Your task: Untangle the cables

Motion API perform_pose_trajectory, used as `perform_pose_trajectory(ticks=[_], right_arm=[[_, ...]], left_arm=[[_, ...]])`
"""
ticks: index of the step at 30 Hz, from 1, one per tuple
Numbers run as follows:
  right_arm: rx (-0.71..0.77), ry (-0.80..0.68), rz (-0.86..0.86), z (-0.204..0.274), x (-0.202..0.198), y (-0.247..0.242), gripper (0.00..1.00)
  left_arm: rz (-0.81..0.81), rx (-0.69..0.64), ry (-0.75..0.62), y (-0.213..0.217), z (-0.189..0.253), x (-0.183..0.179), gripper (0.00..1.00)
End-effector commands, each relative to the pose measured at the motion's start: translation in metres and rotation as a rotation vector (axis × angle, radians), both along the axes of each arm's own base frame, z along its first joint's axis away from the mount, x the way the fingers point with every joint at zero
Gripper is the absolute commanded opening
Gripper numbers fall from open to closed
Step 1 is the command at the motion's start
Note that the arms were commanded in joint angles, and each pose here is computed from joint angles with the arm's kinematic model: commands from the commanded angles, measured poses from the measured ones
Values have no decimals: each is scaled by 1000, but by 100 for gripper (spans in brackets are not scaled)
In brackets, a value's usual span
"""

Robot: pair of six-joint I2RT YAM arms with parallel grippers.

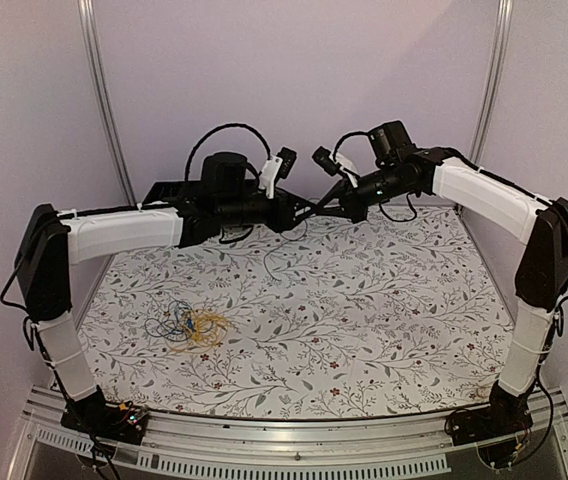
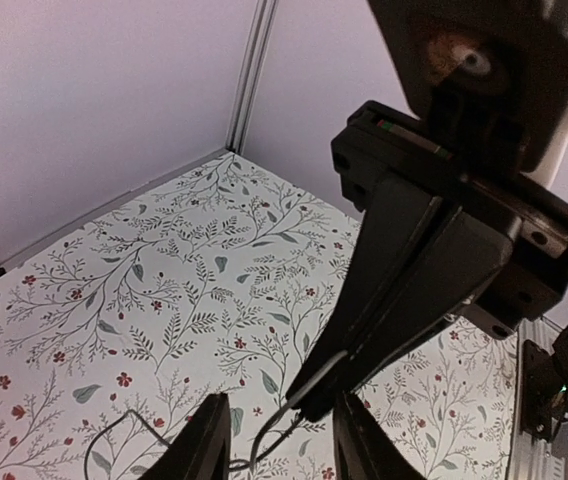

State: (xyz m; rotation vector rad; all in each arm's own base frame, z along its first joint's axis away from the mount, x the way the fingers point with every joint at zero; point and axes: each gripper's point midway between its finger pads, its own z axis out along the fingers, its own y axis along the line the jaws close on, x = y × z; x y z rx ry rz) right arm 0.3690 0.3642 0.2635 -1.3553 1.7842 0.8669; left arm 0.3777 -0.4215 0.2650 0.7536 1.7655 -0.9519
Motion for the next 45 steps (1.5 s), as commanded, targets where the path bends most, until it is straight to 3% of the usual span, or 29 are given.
perform_pose_trajectory(ticks=[1, 8, 13, 18, 22, 29, 30, 33, 35, 39, 45], right_arm=[[18, 22, 31, 6, -13, 6, 0], [28, 19, 53, 14, -22, 8, 0], [19, 29, 55, 12, -25, 6, 0], [2, 33, 30, 7, -22, 4, 0], [7, 35, 26, 7, -21, 5, 0], [7, 45, 11, 4, -16, 7, 0], [5, 44, 7, 3, -15, 7, 0], [1, 39, -3, 3, -11, 8, 0], [-1, 35, -8, 2, -10, 8, 0], [-6, 31, -15, 1, -7, 8, 0], [-4, 27, -18, 2, -5, 9, 0]], left_arm=[[88, 21, -44, 2, 7, 15, 35], [222, 112, -72, 13, -14, 45, 26], [395, 194, -76, 43, -23, 79, 23], [420, 179, -116, 66, -8, 88, 18], [458, 165, -128, 87, 1, 98, 0], [420, 85, -168, 98, 27, 99, 0], [366, 69, -176, 92, 32, 93, 2], [191, 33, -176, 74, 37, 68, 28], [103, 22, -157, 67, 35, 49, 39], [-9, 19, -159, 60, 35, 19, 47], [-176, 78, -161, 28, 22, -11, 48]])
